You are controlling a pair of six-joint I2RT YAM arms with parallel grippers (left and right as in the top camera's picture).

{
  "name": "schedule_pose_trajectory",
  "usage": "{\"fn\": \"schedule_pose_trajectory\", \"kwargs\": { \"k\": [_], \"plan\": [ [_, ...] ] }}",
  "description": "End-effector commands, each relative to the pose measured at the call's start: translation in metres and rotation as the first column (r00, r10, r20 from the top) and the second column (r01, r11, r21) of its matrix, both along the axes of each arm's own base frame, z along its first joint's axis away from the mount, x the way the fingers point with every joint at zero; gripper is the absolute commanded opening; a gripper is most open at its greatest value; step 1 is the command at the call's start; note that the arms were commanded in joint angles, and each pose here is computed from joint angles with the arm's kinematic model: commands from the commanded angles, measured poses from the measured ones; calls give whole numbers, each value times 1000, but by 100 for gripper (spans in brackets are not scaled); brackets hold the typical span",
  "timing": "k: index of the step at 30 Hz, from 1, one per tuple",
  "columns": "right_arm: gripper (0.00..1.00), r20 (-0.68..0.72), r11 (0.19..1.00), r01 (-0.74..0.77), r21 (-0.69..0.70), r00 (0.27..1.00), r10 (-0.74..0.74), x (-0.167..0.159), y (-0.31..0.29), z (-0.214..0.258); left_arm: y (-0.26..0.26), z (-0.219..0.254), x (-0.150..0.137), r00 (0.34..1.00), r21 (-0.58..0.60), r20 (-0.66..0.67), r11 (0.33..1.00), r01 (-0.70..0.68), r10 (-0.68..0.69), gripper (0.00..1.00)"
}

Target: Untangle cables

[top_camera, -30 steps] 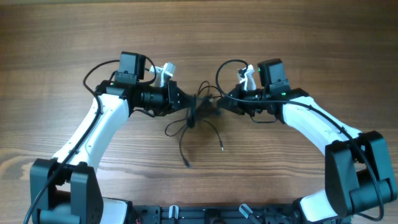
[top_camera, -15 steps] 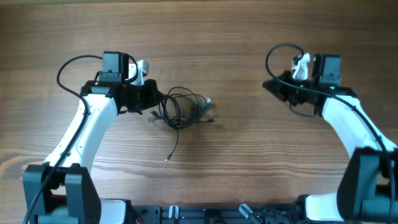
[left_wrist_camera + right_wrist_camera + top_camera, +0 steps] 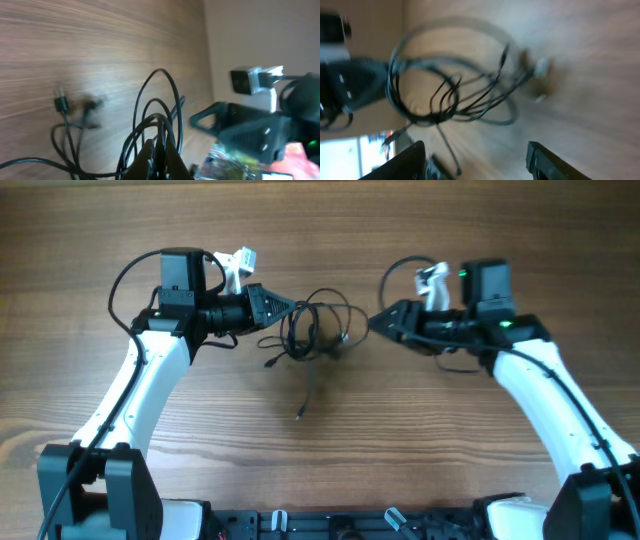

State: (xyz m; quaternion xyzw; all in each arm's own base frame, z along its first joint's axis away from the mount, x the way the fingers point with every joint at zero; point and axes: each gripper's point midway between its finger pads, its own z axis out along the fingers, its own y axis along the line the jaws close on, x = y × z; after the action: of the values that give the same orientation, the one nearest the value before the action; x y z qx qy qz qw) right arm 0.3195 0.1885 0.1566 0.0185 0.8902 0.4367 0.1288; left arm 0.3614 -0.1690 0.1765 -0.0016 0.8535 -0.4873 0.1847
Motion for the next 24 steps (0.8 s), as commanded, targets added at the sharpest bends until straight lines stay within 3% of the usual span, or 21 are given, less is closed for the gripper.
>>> {"fn": "schedule_pose_trajectory", "kwargs": {
  "k": [1, 7, 14, 17, 24],
  "plan": [
    [70, -57, 999, -43, 0, 997, 43, -18, 30, -2, -9, 25, -7, 999, -88, 2, 995, 42, -42, 4],
    [71, -125, 987, 65, -150, 989, -84, -25, 44, -26, -15, 33, -15, 996, -139, 4, 986, 90, -90, 4],
    [70, -233, 963, 186, -193, 945, -229, -16, 45, -52, -20, 42, -24, 989, -197, 6, 970, 143, -145, 4],
    [57, -240, 960, 231, -159, 934, -264, -2, 52, -56, -21, 44, -26, 988, -214, -8, 966, 147, -152, 4],
    [43, -248, 953, 280, -112, 921, -300, 11, 59, -53, -21, 44, -26, 989, -214, -11, 966, 145, -151, 4]
  ]
}}
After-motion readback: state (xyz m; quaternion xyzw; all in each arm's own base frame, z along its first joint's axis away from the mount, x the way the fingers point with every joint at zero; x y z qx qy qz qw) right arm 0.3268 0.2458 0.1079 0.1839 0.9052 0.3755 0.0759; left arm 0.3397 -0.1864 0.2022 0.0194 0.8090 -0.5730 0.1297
